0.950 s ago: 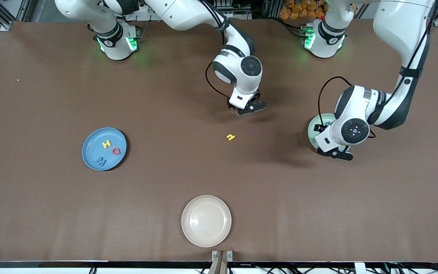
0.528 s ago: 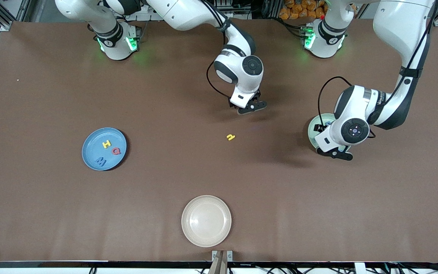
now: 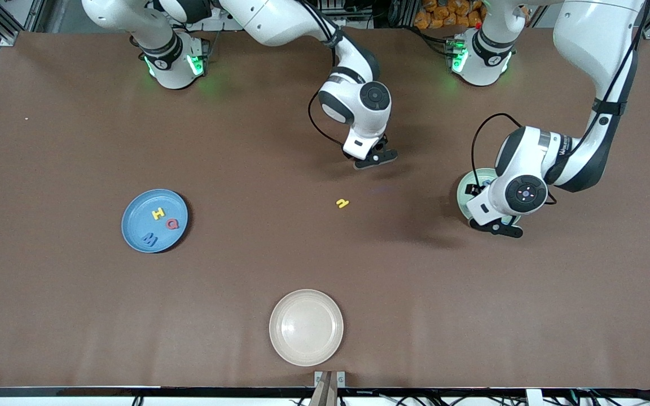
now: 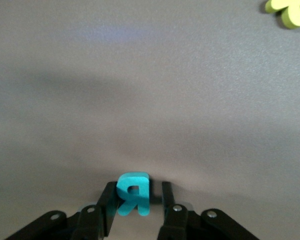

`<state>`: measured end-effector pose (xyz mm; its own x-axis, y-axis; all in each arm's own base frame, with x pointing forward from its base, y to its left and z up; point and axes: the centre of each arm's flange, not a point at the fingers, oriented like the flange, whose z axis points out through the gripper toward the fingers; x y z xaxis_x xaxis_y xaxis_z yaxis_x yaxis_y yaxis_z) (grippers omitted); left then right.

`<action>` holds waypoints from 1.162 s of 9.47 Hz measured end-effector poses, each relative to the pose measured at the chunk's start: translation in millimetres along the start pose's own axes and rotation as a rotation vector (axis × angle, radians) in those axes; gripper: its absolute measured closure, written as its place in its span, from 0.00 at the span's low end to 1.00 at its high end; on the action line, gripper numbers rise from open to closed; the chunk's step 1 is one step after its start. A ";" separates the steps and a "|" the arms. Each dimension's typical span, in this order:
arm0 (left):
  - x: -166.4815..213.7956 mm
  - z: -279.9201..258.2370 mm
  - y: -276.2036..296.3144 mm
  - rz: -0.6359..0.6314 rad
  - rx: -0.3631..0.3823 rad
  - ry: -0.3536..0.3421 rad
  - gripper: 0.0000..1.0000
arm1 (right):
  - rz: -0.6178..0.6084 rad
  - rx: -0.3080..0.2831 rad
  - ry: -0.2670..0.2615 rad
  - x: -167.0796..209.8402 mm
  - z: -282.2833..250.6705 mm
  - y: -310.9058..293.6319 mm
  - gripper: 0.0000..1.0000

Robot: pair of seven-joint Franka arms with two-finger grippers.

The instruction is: Sort uppercase to blue plate, lowercase to green plate

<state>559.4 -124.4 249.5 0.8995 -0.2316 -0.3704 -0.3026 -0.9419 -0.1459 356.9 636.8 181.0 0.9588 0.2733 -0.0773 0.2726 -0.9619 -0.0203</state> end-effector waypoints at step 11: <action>19.8 -35.3 56.0 -0.130 0.012 0.081 0.00 | 0.316 -0.127 -0.208 116.9 -105.0 225.0 0.72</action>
<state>571.5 -190.3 266.4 0.9536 -0.1274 -0.2729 -0.1855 -0.9623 -0.1990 538.7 452.4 272.1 0.9640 -0.0544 -0.2603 -0.0127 -0.9872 0.1592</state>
